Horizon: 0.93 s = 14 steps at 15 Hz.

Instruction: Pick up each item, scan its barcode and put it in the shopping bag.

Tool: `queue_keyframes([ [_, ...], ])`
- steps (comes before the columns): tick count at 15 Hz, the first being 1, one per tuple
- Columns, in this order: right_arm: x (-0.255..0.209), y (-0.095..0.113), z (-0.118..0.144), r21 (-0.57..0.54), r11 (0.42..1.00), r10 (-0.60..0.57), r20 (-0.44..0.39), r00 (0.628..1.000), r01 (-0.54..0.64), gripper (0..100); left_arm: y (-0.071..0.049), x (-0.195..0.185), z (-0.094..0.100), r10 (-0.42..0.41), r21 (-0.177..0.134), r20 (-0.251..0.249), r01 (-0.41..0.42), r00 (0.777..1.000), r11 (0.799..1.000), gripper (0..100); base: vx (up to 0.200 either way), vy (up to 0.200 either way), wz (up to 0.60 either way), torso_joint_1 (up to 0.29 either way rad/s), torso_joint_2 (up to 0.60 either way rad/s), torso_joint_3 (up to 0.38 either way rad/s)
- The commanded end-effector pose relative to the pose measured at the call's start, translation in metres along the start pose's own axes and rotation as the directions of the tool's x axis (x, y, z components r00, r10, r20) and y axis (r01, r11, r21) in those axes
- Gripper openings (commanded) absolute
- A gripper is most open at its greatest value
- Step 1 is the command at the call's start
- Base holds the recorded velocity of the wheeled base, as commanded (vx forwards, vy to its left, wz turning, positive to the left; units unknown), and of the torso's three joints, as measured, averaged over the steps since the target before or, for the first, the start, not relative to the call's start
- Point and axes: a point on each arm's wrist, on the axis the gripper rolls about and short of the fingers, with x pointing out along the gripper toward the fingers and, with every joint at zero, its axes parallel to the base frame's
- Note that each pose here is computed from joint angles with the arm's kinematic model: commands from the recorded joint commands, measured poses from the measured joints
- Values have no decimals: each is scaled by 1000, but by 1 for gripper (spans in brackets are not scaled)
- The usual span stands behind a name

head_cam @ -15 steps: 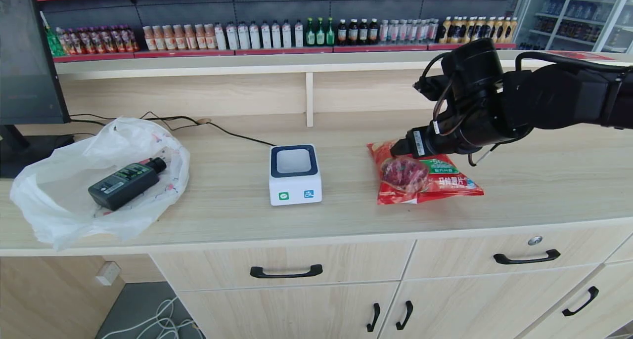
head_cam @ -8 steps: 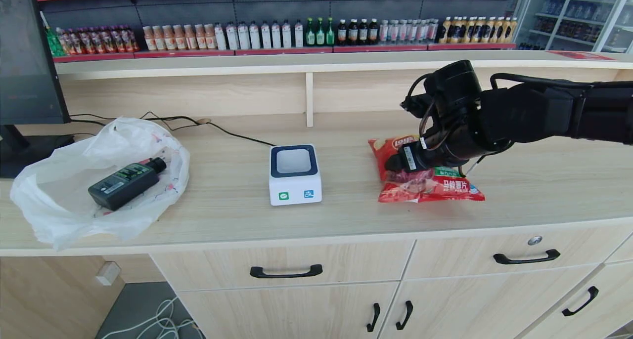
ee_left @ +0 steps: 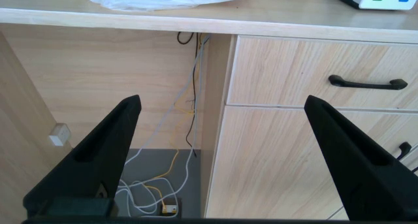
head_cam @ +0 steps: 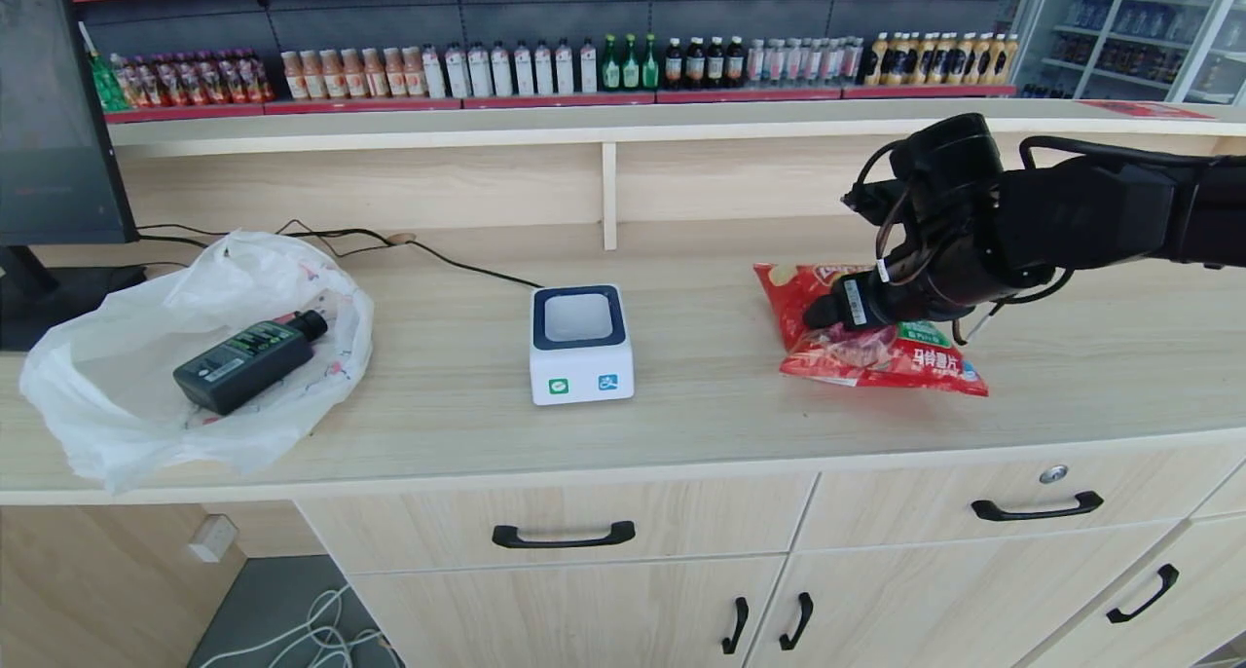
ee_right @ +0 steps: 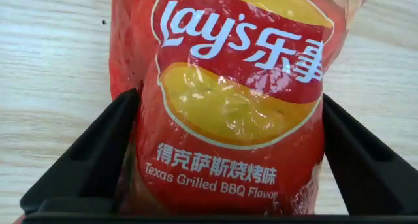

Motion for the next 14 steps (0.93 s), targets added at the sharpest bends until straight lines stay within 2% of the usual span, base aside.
queue_keyframes([
  [1,-5,2,-1,48,999,6,2,1000,-6,100,0,0,0,1,0,1,-1,1000,1000,100,0,0,0,0,0,0],
  [4,-3,3,-6,82,997,-11,-15,1000,12,100,0,0,0,-1,0,1,1,1000,1000,100,0,0,0,0,0,0],
  [5,-3,3,-5,82,997,-9,-14,1000,10,0,0,0,0,1,0,1,-1,1000,1000,100,0,0,0,0,0,0],
  [14,-9,2,1,93,996,-6,41,999,2,0,0,0,0,1,0,1,-1,1000,1000,100,0,0,0,0,0,0],
])
